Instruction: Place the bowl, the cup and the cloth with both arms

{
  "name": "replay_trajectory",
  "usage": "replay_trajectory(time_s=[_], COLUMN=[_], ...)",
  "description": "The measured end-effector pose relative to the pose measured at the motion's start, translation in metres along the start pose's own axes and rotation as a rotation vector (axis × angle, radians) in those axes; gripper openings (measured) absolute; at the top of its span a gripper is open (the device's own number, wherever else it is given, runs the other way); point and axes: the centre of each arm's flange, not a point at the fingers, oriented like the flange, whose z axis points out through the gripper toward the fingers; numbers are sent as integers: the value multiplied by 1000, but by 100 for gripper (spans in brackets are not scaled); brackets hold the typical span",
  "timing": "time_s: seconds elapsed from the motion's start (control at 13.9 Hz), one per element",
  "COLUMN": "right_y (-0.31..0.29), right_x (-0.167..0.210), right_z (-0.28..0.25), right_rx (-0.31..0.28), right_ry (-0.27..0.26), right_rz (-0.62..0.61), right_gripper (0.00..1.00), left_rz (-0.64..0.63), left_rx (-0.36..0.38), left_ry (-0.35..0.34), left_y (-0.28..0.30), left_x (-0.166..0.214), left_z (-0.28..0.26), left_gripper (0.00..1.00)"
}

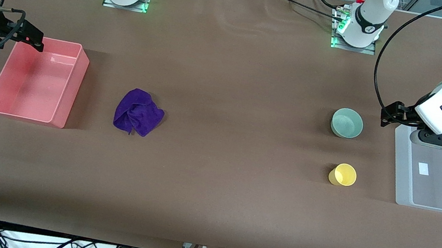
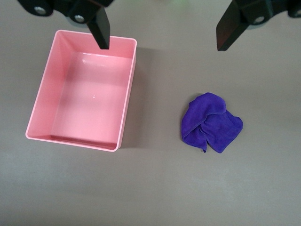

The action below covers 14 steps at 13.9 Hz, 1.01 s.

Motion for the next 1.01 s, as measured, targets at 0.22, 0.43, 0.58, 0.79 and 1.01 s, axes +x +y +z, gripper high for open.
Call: replay_trajectory(time_s=[0.22,0.43,0.58,0.79,1.01], right_y=[-1,-1,-1,-1,-1], right_x=[0,0,0,0,0], right_z=[-1,-1,-1,-1,-1], right_rx=[0,0,0,0,0], right_ry=[2,3,3,3,4], right_rz=[-1,-2,-2,-2,-2], right_gripper=[100,100,100,100,100], left_rz=[-7,-11,-13,-15,-14], left_rx=[-1,-6,-14,-34,-35], left_ry=[0,0,-5,-10,-12], left_y=[-4,-5,-5,-3,-2], left_x=[0,0,0,-1,-1], left_z=[0,0,0,1,1], left_gripper=[100,100,100,100,100])
